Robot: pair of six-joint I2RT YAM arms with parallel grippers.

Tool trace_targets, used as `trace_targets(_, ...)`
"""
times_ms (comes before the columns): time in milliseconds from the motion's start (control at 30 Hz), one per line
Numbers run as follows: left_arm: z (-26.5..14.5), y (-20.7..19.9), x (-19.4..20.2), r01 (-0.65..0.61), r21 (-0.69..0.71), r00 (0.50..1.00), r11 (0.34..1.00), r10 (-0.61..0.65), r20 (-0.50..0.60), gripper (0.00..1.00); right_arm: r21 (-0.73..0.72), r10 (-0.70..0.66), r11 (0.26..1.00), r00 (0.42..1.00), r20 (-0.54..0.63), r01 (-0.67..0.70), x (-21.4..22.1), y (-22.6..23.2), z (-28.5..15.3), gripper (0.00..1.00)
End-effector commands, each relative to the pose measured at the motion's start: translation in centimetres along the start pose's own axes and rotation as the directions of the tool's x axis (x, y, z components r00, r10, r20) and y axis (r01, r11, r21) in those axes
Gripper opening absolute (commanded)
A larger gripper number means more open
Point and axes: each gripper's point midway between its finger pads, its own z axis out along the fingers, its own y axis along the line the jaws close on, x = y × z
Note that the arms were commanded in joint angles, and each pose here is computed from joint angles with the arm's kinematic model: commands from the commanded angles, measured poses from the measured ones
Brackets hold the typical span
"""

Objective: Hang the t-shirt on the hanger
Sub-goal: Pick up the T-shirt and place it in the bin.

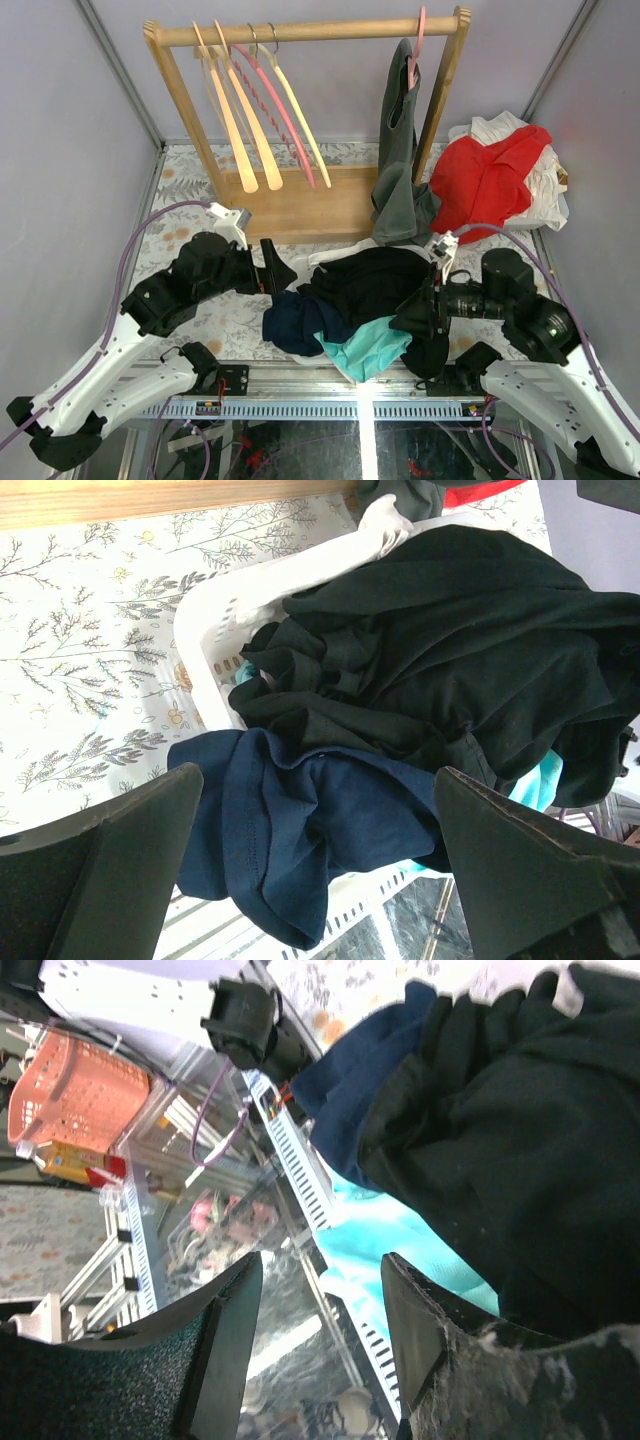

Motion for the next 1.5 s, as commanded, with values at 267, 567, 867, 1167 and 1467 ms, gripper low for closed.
trace_targets(267,0.5,-3.9,2.1,-0.075,0.219,0.991,0.973,0.098,-0.097,0.99,-0.059,-0.018,0.998,0.996,-0.083,0.013,0.3,-0.3,2.8,0.57)
trace_targets(567,0.1,-6.1,9.5,-0.196,0.125,0.950,0.973,0.220,-0.222,1.00,0.156,0.019,0.988,0.999,-0.042,-0.012,0.0,-3.9,3.0,0.58)
trace_targets(867,2.4,-8.0,10.2,-0.277,0.043,0.945,0.960,0.281,-0.169,0.88,0.191,0.046,0.980,0.999,0.023,-0.050,0.3,-3.8,1.5,0.57)
trace_targets(1167,4.7,-9.3,8.4,-0.299,0.029,0.952,0.954,0.300,-0.058,0.49,0.189,0.053,0.980,0.998,0.037,-0.060,0.9,-3.4,0.6,0.57)
trace_targets(1467,5.8,-12.2,10.1,-0.290,0.153,0.947,0.945,0.306,-0.094,0.31,0.197,0.050,0.979,0.998,0.045,-0.058,1.3,-3.4,0.0,0.57)
